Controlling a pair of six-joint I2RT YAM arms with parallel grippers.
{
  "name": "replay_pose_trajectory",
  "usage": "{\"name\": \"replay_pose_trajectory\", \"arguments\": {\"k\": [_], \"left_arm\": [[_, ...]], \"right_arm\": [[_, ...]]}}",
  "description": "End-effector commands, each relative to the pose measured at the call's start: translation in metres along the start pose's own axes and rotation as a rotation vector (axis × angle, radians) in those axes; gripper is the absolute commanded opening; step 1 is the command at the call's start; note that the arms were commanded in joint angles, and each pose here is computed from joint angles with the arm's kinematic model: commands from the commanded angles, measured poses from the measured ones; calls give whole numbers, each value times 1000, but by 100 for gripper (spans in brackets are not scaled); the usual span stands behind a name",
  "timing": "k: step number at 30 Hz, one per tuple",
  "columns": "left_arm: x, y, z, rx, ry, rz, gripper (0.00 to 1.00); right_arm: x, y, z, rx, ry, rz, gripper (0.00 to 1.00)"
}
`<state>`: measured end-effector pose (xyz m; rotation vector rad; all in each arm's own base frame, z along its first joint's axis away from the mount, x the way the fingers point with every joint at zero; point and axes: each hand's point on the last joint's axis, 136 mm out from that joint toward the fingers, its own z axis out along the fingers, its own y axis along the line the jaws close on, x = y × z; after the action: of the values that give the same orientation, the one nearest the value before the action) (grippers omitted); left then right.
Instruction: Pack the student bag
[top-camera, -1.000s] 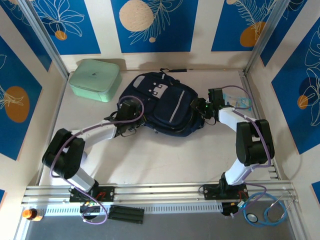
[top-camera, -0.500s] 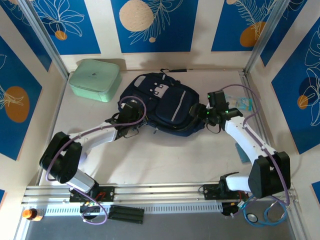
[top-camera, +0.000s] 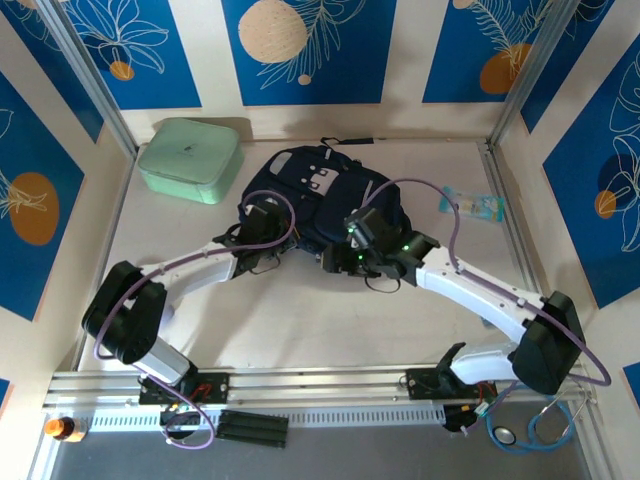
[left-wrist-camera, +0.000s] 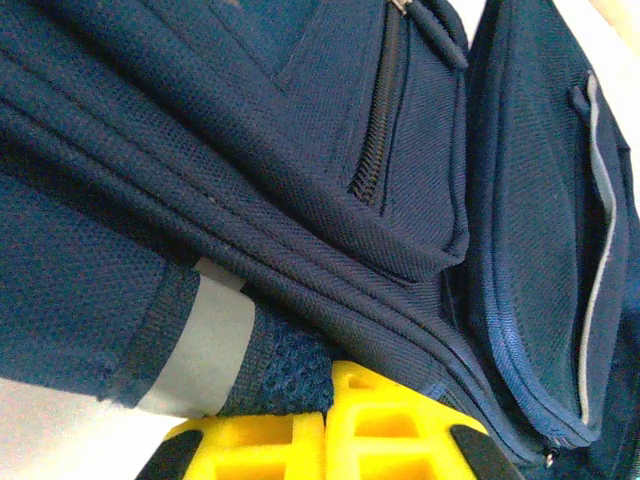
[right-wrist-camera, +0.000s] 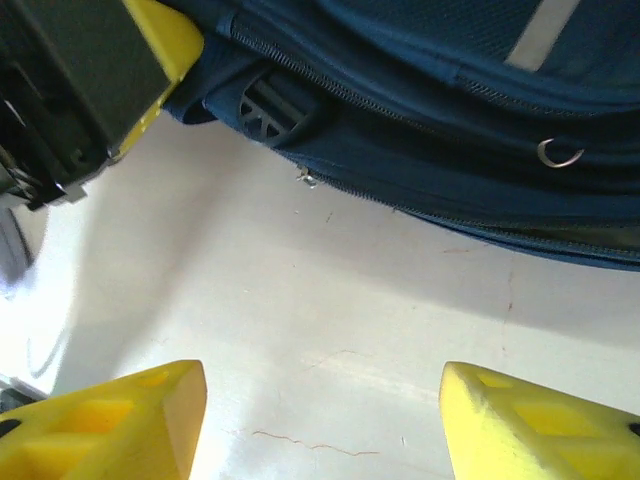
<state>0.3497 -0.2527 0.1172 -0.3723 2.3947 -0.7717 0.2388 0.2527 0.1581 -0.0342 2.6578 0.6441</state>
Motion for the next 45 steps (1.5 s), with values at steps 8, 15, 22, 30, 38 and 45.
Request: {"name": "replay_pose_trajectory", "arguments": {"k": [8, 15, 22, 30, 38, 45], "left_arm": [[-16, -64, -14, 198, -43, 37, 0], [-18, -77, -19, 236, -24, 46, 0], [-19, -82, -21, 251, -18, 31, 0], [-19, -80, -22, 237, -16, 29, 0], [-21, -76, -19, 213, -25, 26, 0], [-25, -56, -15, 139, -47, 10, 0]], "right_arm": [[-13, 22, 42, 28, -76, -71, 55], [-30, 8, 68, 140, -146, -39, 44], [-51, -1, 87, 158, -162, -60, 40], [-71, -20, 77, 279, -250, -56, 39], [-73, -31, 78, 331, -258, -51, 19], [-49, -49, 73, 313, -213, -113, 13]]}}
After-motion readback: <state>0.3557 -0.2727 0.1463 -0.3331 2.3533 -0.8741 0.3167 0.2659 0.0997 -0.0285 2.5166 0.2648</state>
